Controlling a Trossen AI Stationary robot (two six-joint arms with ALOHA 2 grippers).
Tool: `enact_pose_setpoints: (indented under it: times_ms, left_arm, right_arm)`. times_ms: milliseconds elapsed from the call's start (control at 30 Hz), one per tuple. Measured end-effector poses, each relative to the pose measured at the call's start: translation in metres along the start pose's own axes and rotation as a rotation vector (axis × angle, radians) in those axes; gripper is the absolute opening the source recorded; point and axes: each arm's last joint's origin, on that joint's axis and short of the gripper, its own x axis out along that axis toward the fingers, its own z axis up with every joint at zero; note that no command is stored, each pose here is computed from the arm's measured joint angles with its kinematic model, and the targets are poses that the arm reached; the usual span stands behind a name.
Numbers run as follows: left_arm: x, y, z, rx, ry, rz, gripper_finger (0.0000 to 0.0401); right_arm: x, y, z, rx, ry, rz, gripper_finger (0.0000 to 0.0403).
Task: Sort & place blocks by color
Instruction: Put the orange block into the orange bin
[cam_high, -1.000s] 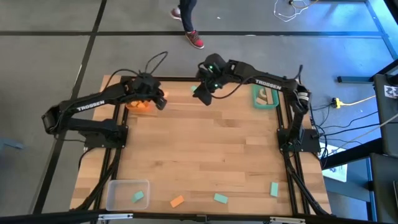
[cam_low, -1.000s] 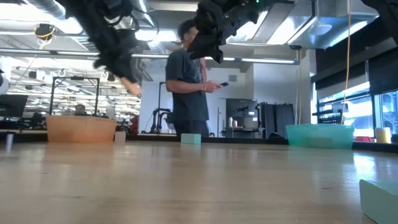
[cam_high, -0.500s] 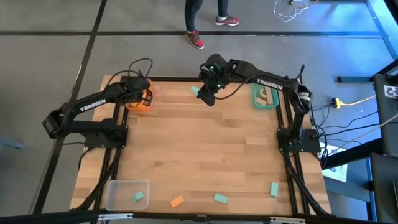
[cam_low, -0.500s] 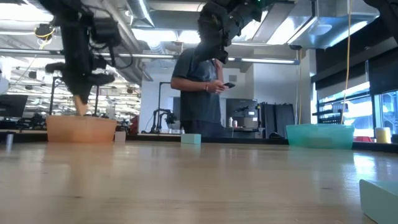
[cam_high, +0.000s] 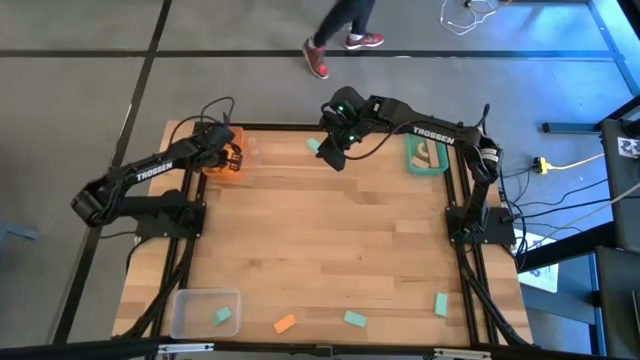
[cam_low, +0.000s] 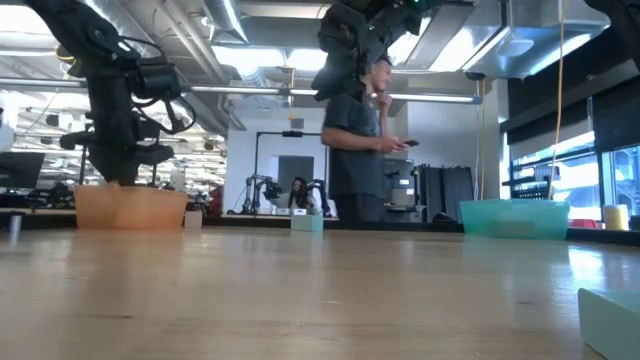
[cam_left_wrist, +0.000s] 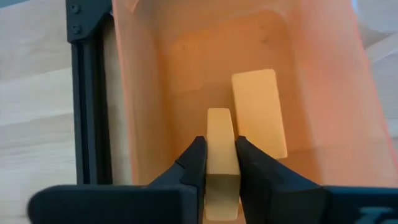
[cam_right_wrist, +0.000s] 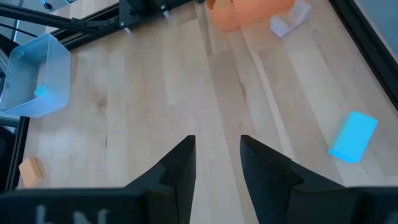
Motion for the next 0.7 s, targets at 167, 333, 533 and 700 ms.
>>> enact_pose_setpoints:
  times_ms: [167,333,533,700]
  left_arm:
    - [0.001,0.002,0.002,-0.011,-0.013,0.019,0.0106]
    - [0.000,0.000,0.006,0.039,-0.061,0.016,0.0117]
    - [-0.002,-0.003,0.004,0.061,-0.056,-0.004,0.0120]
    - [-0.018,-0.016,0.008,0.158,-0.040,-0.231,0.0120]
  right_arm:
    - [0.000,0.000,0.000,0.001,0.000,0.000,0.0126]
    - [0.000,0.000,0.000,0.003,0.001,0.000,0.0126]
    - [0.000,0.000,0.000,0.012,0.002,0.000,0.0126]
    - [0.000,0.000,-0.002,0.067,0.015,-0.001,0.0126]
